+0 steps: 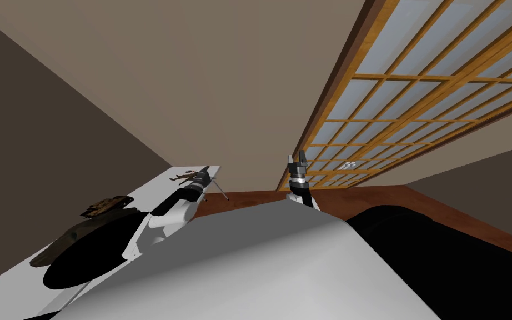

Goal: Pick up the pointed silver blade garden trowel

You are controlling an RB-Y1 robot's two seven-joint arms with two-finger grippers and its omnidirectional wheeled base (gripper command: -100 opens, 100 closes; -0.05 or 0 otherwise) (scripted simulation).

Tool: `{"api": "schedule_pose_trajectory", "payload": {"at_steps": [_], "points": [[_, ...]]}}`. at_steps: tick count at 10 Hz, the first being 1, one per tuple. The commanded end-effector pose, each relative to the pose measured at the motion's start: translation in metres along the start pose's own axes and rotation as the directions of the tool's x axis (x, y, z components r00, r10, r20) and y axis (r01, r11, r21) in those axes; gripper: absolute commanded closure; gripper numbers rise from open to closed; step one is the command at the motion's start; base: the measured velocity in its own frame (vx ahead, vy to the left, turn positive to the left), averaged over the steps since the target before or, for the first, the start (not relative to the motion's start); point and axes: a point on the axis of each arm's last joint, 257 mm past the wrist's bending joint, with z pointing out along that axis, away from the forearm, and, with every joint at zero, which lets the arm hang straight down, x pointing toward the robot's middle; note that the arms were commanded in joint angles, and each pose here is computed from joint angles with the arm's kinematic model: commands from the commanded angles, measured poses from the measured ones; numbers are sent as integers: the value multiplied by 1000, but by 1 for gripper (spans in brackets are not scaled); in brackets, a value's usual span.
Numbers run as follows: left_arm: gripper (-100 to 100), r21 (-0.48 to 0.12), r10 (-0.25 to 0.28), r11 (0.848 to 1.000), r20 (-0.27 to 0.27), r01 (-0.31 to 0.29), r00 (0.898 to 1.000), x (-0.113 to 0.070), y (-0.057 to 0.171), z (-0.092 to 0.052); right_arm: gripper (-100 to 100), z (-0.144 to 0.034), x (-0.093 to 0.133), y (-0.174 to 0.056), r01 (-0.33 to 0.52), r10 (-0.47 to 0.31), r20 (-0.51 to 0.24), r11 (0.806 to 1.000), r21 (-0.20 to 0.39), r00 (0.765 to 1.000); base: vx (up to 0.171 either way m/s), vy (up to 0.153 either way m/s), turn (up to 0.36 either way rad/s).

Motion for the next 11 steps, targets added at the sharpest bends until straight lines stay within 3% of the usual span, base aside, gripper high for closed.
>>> {"api": "schedule_pose_trajectory", "payload": {"at_steps": [1, 8, 11], "points": [[-100, -42, -1, 999, -4, 0, 1000, -4, 8, 1, 0, 0, 0, 0, 0, 0, 0, 1000, 0, 1000, 15, -8, -68], [-100, -198, 0, 980, -9, -2, 1000, -11, 42, -3, 0, 0, 0, 0, 0, 0, 0, 1000, 0, 1000, 27, 0, -37], [-100, -278, 2, 960, -12, -5, 1000, -19, 57, -6, 0, 0, 0, 0, 0, 0, 0, 1000, 0, 1000, 45, 6, -50]]}}
